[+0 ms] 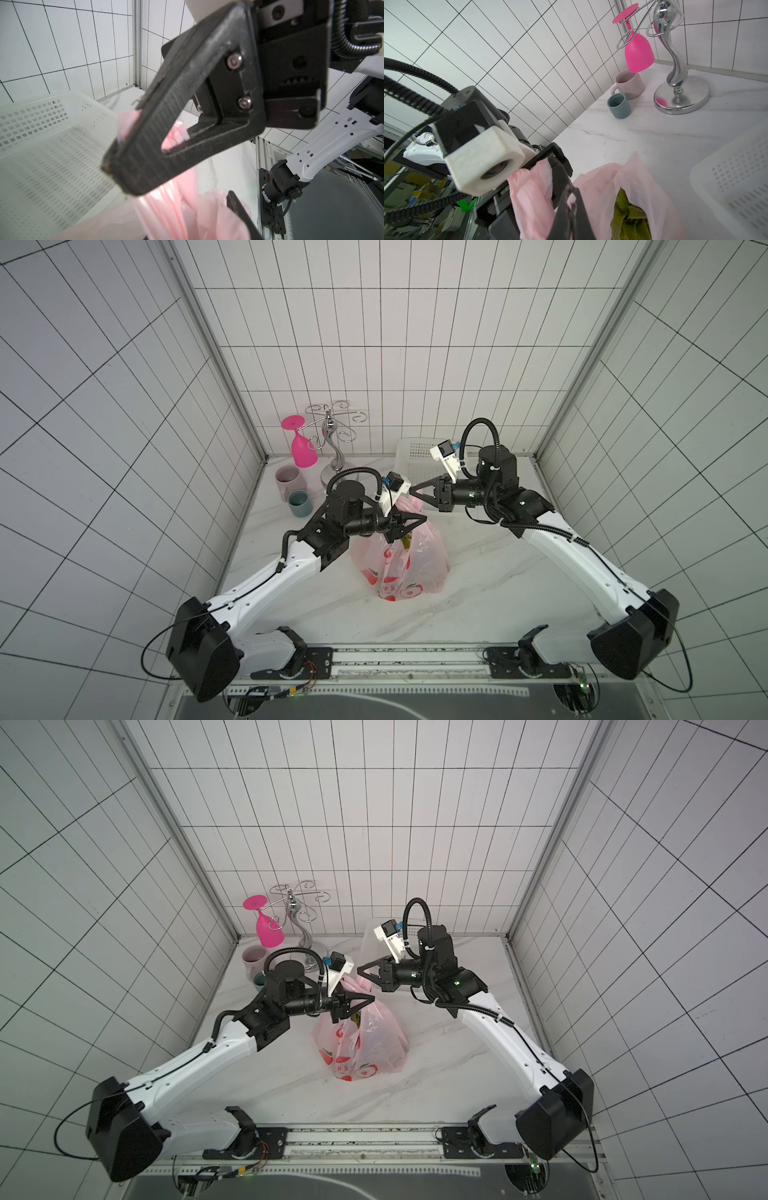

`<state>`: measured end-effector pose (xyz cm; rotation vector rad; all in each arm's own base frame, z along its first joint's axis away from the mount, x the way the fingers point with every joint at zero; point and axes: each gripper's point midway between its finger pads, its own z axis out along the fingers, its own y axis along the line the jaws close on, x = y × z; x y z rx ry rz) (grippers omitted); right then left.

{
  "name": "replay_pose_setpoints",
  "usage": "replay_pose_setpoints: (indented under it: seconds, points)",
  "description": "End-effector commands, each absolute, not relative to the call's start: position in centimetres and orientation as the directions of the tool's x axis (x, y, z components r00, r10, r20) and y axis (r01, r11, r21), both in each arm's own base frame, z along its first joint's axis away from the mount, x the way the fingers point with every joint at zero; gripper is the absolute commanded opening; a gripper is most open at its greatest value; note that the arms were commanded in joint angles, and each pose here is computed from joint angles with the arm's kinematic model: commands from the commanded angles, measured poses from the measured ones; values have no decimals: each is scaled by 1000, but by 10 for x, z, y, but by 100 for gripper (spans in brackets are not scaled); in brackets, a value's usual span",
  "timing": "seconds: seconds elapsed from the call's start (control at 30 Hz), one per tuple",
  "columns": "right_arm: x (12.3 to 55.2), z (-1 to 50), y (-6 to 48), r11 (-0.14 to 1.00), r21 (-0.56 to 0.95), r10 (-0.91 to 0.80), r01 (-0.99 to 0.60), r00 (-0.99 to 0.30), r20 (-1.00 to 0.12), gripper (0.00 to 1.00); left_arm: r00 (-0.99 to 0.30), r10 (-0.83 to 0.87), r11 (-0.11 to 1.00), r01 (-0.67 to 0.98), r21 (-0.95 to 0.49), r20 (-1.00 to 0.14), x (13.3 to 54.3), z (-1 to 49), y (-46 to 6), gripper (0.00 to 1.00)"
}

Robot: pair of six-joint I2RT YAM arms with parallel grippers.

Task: Place the pineapple into a plastic bag & tie a knot
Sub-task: Cross the plastic bag at the center of the board.

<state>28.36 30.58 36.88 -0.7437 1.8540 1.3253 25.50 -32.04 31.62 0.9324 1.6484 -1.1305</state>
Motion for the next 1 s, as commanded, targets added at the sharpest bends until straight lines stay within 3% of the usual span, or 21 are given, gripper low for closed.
replay_pose_setpoints:
  seconds: [0.0,0.37,0.53,0.7,0.97]
  points:
    - [267,447,299,233,424,48,-875,-425,-904,0,-304,91,316,912,-262,-948,261,317,-319,35]
    - [255,460,283,249,410,82,-877,-403,-912,0,-355,113,336,893,-301,-928,269,296,-316,18]
    - [247,459,280,241,425,100,-872,-413,-905,0,-393,113,369,869,-329,-913,279,288,-314,0]
    - [230,443,272,255,454,133,-853,-434,-891,0,-446,72,426,823,-376,-892,297,284,-304,0]
    - [195,375,275,211,553,136,-806,-536,-833,0,-467,61,446,804,-394,-882,301,278,-302,0]
